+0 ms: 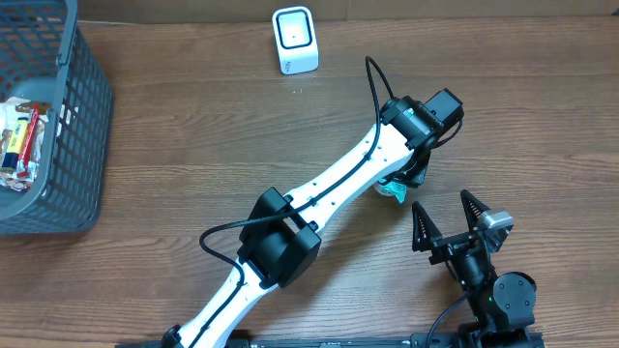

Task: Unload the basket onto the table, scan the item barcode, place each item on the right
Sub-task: 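Carry the tissue pack to the white scanner with the left gripper, then lower the tissue pack onto the table and open the left gripper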

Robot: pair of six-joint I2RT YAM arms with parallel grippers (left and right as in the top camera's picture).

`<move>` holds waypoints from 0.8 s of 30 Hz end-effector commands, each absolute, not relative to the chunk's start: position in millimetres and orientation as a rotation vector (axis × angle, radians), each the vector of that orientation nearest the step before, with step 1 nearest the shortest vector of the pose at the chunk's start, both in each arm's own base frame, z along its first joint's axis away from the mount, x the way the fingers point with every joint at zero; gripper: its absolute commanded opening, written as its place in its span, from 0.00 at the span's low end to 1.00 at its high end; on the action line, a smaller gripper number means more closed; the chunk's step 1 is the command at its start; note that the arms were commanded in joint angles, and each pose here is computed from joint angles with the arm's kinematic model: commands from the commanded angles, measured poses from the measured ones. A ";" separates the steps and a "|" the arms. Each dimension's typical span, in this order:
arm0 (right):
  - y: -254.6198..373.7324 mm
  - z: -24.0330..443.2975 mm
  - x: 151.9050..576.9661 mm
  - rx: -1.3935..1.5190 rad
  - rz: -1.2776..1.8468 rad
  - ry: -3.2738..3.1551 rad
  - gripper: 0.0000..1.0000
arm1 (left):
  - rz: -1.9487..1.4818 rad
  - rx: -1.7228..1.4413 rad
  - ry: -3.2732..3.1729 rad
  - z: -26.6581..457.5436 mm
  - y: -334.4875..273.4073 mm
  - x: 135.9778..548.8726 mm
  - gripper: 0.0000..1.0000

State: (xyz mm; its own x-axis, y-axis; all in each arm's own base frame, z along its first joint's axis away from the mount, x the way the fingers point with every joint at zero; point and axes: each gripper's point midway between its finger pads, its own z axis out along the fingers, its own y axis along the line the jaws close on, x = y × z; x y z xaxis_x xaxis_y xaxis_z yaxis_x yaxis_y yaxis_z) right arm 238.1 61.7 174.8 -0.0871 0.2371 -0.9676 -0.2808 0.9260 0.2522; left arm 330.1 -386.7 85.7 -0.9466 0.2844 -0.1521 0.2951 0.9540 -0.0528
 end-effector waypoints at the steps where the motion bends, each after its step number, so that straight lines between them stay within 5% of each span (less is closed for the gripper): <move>1: 62.1 172.6 238.1 -0.037 0.434 1.599 1.00 | -0.131 0.409 2.935 93.5 -392.9 331.3 0.43; 20: 62.1 172.6 238.1 -0.037 0.434 1.599 1.00 | -0.072 0.424 2.935 69.8 -397.6 320.2 0.46; 22: 62.2 172.6 238.1 -0.037 0.434 1.599 1.00 | -0.074 0.426 2.937 69.7 -397.6 319.7 0.53; 24: 62.1 172.6 238.1 -0.037 0.434 1.599 1.00 | -0.071 0.428 2.940 69.6 -397.0 319.0 0.76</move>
State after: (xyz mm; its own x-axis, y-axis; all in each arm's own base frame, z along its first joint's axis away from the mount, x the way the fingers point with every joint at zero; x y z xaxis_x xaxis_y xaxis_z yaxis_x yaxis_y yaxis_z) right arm 238.1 61.8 174.9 -0.0868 0.2371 -0.9676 -0.2813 0.9259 0.2522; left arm 315.6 -397.9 64.4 -0.9403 0.3034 -0.1540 0.3109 0.9501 -0.0266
